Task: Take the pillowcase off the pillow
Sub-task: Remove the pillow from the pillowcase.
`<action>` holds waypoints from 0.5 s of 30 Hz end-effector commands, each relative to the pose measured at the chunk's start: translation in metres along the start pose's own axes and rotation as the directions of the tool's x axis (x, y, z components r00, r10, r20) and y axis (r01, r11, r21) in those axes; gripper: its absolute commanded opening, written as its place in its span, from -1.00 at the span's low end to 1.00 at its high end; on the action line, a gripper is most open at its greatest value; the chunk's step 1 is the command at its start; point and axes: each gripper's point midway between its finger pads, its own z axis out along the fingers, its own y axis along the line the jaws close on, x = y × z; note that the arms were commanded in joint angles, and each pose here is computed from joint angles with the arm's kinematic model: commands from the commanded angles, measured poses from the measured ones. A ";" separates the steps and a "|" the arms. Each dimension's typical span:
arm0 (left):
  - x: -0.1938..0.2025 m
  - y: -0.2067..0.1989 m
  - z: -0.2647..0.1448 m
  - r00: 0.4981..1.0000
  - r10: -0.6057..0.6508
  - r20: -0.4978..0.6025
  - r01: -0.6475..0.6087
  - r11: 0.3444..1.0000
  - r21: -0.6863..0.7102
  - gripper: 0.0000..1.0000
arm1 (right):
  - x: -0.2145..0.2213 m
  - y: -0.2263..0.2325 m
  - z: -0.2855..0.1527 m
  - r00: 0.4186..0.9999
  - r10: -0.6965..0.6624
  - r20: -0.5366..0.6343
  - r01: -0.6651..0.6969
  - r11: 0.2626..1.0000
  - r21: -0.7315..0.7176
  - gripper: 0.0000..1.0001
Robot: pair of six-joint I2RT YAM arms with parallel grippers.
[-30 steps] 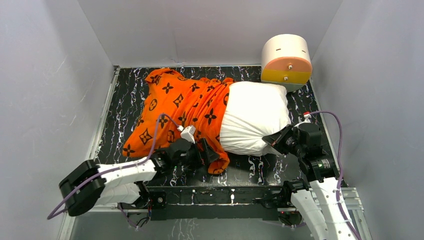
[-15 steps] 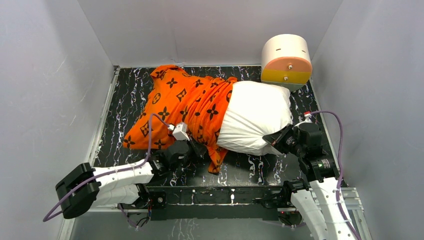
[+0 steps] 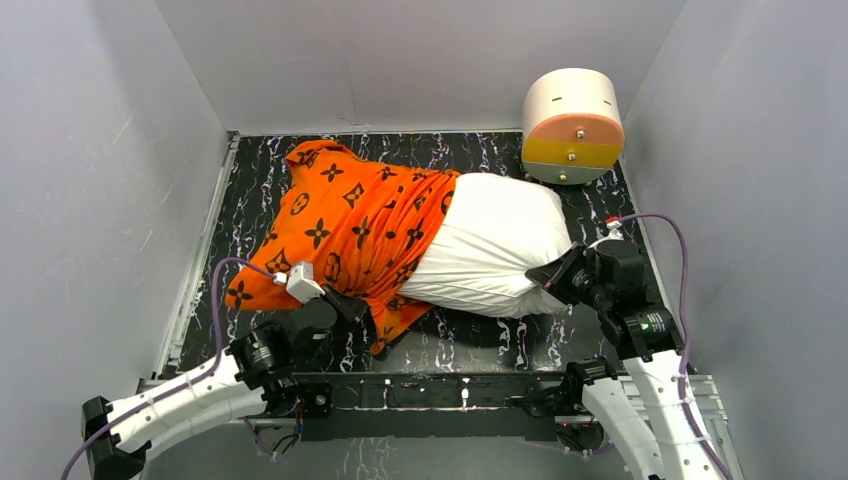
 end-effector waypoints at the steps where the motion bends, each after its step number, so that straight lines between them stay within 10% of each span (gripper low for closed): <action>1: -0.066 0.072 -0.022 0.943 0.211 0.257 -0.124 0.940 -0.318 -1.00 | -0.048 -0.043 -0.009 0.968 -0.080 0.238 0.020 0.970 0.243 -1.00; 8: -0.003 -0.008 -0.002 0.929 0.369 -0.042 -0.366 0.928 0.064 -0.95 | -0.049 -0.019 -0.011 0.961 -0.089 0.261 0.061 0.992 0.113 -0.92; 15: 0.031 -0.051 -0.010 0.863 0.468 -0.191 -0.408 0.867 0.285 0.06 | -0.038 0.037 -0.034 0.976 -0.147 0.159 0.165 0.980 -0.108 -0.21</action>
